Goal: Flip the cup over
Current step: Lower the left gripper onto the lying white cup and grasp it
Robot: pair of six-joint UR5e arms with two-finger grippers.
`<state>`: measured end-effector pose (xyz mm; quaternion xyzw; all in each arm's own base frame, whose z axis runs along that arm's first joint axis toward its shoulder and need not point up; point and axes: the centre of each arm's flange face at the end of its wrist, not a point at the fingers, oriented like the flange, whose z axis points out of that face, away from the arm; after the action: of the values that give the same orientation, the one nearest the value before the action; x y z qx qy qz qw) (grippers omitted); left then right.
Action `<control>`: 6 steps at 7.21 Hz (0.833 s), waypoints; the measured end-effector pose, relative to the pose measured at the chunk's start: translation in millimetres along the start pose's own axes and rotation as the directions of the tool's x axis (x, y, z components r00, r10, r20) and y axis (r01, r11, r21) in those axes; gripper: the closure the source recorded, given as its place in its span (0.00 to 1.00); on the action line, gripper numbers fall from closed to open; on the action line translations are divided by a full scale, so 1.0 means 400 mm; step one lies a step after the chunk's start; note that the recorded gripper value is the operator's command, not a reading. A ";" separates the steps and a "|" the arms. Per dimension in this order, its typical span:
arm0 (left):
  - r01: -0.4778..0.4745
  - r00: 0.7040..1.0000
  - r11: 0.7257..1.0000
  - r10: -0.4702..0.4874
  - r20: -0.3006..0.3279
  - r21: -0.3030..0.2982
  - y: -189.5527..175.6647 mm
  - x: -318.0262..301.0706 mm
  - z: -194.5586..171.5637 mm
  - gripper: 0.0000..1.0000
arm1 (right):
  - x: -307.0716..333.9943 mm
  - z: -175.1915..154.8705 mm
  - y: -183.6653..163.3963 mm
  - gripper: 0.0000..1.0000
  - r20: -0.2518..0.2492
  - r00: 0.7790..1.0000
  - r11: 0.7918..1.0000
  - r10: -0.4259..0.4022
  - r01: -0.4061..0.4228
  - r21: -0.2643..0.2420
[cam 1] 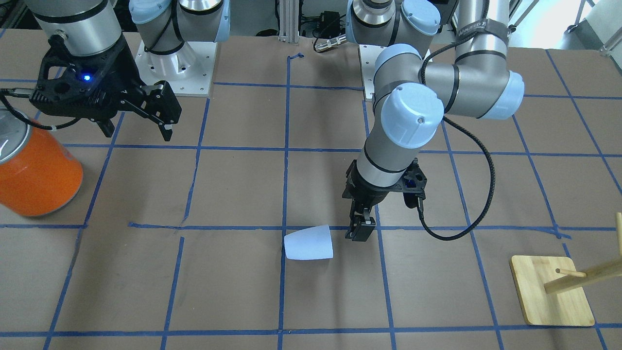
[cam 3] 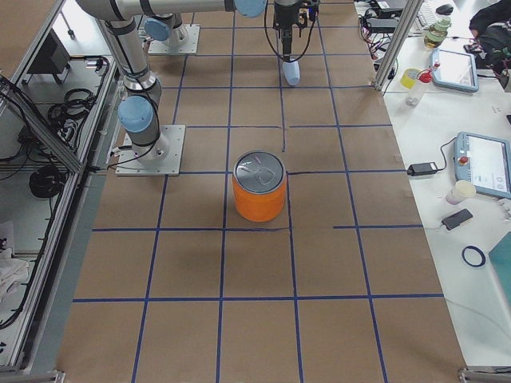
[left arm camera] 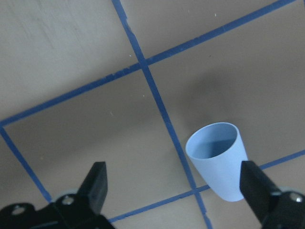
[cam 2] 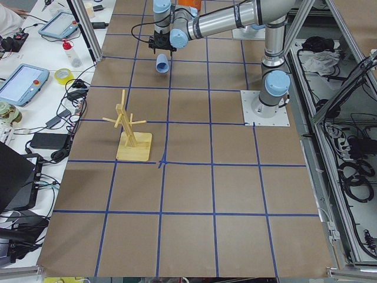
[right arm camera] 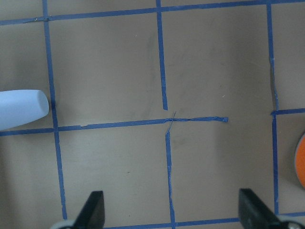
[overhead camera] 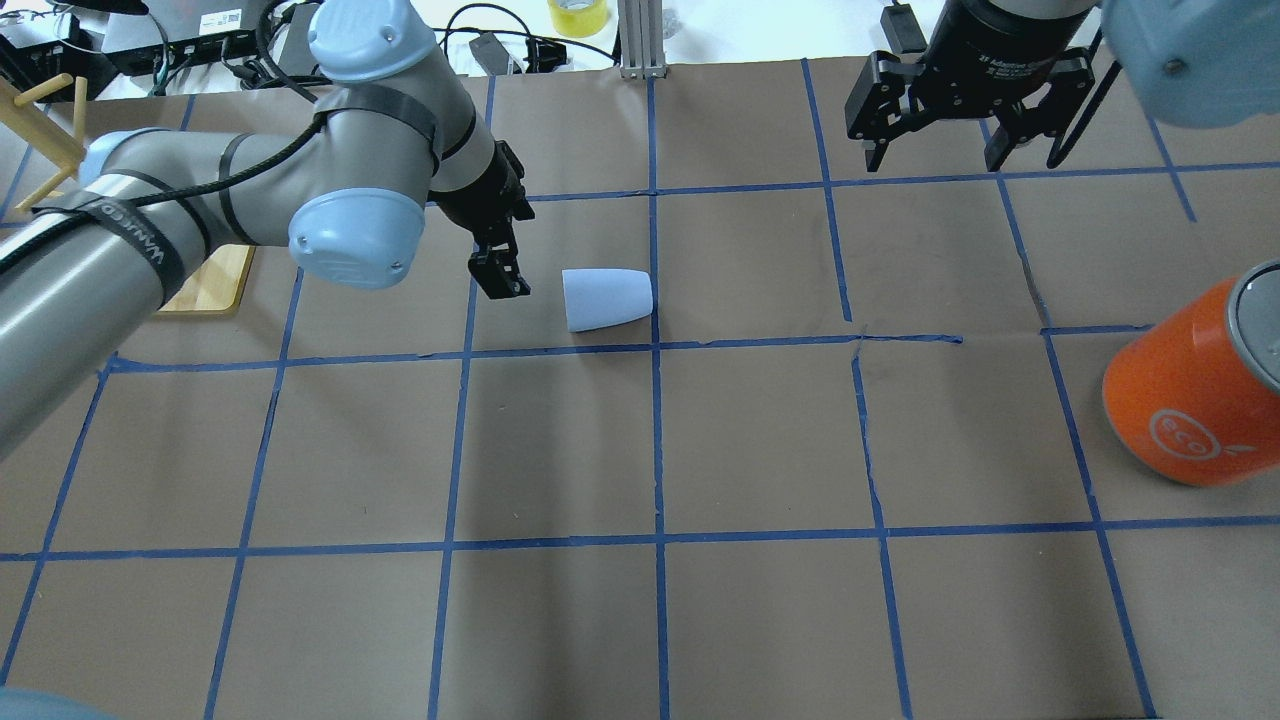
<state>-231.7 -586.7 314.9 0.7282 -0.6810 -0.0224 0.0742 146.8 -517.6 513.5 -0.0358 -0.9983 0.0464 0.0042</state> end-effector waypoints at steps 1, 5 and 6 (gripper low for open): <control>0.096 0.995 0.995 -0.096 0.003 0.000 0.049 0.028 0.040 0.03 | 0.000 0.001 -0.001 0.00 0.000 1.000 1.000 0.014 -0.014 0.008; 0.202 0.978 0.977 -0.205 0.033 0.076 0.107 0.076 0.193 0.04 | -0.004 0.005 -0.010 0.00 0.011 1.000 0.999 -0.025 0.024 0.032; 0.215 0.975 0.973 -0.218 0.039 0.085 0.115 0.073 0.216 0.04 | -0.005 0.008 -0.010 0.00 0.013 0.997 0.997 -0.070 0.070 0.028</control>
<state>-286.5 -625.0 238.0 0.7997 -0.5995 -0.0206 0.0258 148.7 -521.8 510.8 -0.0003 -0.9982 0.0600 -0.0009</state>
